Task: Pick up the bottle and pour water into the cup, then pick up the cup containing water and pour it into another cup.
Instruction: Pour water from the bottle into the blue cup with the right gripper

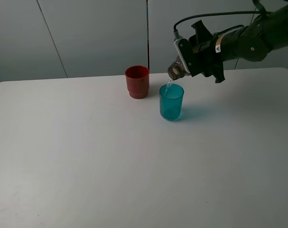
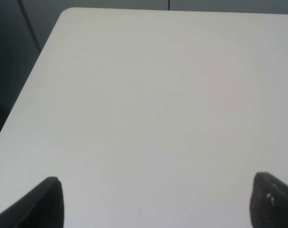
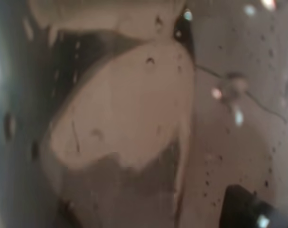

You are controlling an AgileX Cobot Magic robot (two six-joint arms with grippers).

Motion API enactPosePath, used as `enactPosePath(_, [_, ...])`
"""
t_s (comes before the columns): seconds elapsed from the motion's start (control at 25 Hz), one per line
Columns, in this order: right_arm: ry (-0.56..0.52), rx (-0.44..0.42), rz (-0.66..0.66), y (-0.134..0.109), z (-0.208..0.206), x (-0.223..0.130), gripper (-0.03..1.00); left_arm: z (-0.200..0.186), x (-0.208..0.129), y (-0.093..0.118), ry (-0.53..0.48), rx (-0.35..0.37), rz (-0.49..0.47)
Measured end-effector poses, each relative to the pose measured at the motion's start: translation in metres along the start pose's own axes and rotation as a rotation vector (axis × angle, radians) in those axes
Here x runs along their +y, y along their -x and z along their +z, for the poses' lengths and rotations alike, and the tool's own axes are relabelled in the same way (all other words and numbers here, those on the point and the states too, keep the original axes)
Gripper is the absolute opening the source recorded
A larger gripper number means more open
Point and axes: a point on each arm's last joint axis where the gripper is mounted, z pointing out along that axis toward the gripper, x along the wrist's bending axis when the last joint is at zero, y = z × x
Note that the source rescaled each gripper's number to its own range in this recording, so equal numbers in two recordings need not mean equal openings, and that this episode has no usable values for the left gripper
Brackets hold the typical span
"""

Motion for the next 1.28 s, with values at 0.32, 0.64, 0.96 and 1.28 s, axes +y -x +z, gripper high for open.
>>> enactPosePath(0.32, [-0.006, 0.002, -0.013, -0.0012, -0.0002, -0.0035, 0.01, 0.0, 0.0, 0.0, 0.0, 0.0, 0.0])
enactPosePath(0.64, [-0.013, 0.005, -0.016, -0.0023, -0.0004, -0.007, 0.01, 0.0, 0.0, 0.0, 0.0, 0.0, 0.0])
enactPosePath(0.96, [-0.012, 0.0, -0.037, -0.002, -0.0004, -0.0074, 0.01, 0.0, -0.0001, 0.0, -0.001, 0.0, 0.0])
enactPosePath(1.28, [-0.013, -0.014, -0.063, 0.0012, -0.0004, -0.0082, 0.01, 0.0, -0.0001, 0.0, -0.001, 0.0, 0.0])
